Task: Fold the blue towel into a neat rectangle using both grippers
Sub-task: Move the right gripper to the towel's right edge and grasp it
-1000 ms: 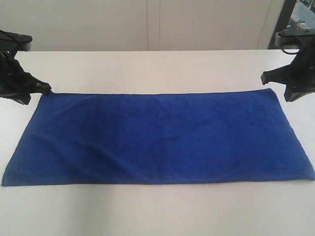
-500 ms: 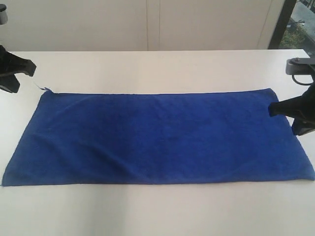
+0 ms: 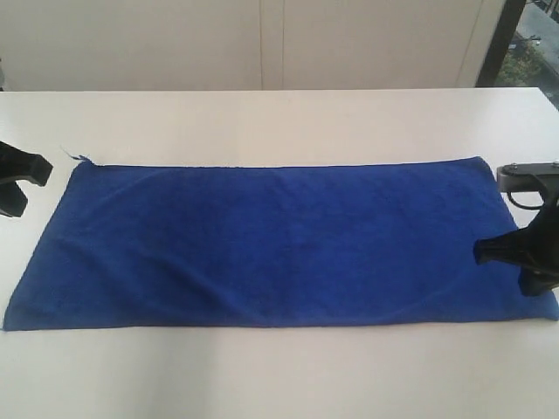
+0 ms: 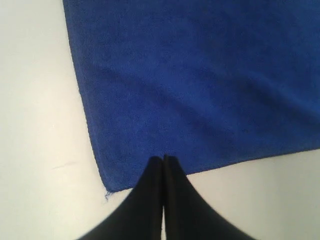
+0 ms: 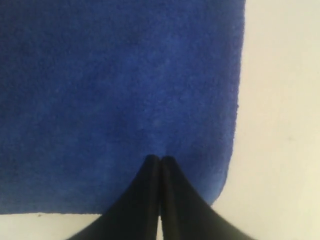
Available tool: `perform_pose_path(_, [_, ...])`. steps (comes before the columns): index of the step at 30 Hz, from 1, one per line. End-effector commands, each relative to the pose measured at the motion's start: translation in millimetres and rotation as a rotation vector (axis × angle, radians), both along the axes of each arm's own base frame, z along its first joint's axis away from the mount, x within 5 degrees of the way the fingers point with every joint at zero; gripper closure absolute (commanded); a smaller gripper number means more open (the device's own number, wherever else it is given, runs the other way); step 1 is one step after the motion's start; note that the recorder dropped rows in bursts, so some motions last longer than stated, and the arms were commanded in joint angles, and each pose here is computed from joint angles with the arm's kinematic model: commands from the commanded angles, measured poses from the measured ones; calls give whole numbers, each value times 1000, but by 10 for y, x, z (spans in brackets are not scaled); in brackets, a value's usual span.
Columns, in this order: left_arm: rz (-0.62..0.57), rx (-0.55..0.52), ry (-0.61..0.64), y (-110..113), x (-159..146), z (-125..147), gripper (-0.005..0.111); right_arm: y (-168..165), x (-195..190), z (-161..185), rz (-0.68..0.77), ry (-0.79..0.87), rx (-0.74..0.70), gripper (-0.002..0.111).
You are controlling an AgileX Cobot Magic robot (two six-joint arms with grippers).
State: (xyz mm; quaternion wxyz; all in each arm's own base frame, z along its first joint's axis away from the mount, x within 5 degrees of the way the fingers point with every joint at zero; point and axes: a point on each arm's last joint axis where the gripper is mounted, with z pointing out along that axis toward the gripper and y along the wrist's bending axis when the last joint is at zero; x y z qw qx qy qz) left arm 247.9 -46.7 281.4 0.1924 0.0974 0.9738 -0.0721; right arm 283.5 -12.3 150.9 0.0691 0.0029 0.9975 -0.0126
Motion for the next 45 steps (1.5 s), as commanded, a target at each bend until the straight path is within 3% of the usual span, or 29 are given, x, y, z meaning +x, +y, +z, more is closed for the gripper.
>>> perform_pose_path(1, [0, -12, -14, -8, -16, 16, 107, -26, -16, -134, 4, 62, -17, 108])
perform_pose_path(7, [1, -13, -18, -8, -13, 17, 107, -61, -92, -207, 20, 177, -55, 108])
perform_pose_path(15, [1, -13, -17, -8, -14, 17, 107, -100, -111, -184, -14, 199, -96, 108])
perform_pose_path(24, [1, -13, -17, -8, -14, 17, 107, -105, 97, 510, -60, -131, -73, 108])
perform_pose_path(30, [1, -13, -17, -8, -14, 17, 107, -294, 458, 481, -105, -180, -74, 108])
perform_pose_path(37, [1, -13, -17, -8, -14, 17, 107, -322, 860, 182, -94, -183, -54, 108])
perform_pose_path(45, [1, -13, -17, -8, -14, 17, 107, -301, 976, -21, -117, -168, -19, 78])
